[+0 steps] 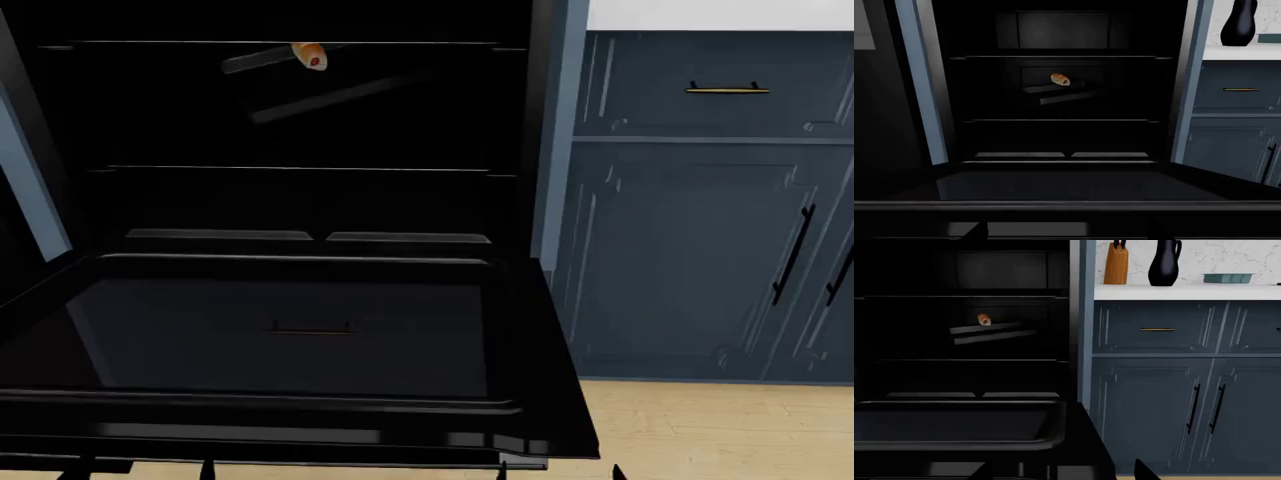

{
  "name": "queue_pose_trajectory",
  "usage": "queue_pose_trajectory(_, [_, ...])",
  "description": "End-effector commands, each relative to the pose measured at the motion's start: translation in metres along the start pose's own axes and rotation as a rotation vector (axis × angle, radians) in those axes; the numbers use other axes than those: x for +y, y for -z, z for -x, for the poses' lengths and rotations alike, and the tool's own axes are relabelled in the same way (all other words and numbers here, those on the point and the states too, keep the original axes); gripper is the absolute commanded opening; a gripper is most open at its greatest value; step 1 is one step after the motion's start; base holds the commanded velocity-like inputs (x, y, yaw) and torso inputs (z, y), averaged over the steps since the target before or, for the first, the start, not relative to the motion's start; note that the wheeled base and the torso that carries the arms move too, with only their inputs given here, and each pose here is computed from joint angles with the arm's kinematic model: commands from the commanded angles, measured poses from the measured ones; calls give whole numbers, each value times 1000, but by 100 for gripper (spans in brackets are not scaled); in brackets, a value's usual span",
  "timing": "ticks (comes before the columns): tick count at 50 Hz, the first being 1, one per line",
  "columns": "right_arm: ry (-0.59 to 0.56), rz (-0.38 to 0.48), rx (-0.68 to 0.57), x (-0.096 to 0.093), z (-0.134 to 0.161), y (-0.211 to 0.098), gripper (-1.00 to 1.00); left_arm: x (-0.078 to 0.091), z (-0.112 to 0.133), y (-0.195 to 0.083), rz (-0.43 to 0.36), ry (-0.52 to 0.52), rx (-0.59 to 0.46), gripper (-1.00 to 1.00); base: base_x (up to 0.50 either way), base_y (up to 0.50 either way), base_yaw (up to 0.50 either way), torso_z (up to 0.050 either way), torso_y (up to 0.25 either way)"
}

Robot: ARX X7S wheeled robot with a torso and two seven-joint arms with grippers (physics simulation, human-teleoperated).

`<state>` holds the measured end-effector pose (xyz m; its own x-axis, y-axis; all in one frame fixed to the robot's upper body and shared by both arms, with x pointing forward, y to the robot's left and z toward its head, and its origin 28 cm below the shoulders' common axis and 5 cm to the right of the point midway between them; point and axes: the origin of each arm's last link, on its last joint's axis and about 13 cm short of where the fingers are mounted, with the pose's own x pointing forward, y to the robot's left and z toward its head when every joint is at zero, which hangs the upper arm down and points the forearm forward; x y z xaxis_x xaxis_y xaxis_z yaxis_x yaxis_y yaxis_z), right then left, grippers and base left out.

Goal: Close the oven door

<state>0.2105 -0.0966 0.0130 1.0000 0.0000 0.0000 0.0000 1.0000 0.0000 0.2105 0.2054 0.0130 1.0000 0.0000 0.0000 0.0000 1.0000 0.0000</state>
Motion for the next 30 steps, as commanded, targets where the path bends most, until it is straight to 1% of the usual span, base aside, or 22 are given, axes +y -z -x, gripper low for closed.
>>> queue_pose_trajectory(1, [0, 9, 0, 0, 0, 0, 100, 0, 0, 0, -10, 0, 0, 100, 0, 0, 0, 0, 0])
queue_pose_trajectory(2, [-1, -3, -1, 0, 0, 0, 100, 0, 0, 0, -1, 3, 0, 100, 0, 0, 0, 0, 0])
queue_pose_trajectory(9, [-3, -20, 1, -1, -1, 1, 100, -2, 0, 1, -20, 9, 16, 100, 0, 0, 0, 0, 0])
queue_pose_trajectory(10, [11, -8, 7, -1, -1, 1, 100, -2, 0, 1, -17, 7, 12, 100, 0, 0, 0, 0, 0])
queue_pose_trajectory(17, [12, -16, 11, -1, -1, 2, 100, -2, -1, 3, -28, 4, 16, 100, 0, 0, 0, 0, 0])
queue_pose_trajectory(20, [6, -9, 9, 0, -1, 1, 100, -1, 0, 1, -17, 2, 14, 100, 0, 0, 0, 0, 0])
queue_pose_trajectory(26, [6, -1, -2, 0, 0, 0, 100, -1, -2, 2, -22, -5, 23, 100, 0, 0, 0, 0, 0])
queue_pose_trajectory(30, [6, -11, -2, -1, 0, 1, 100, -1, 1, 0, -16, -1, 2, 100, 0, 0, 0, 0, 0])
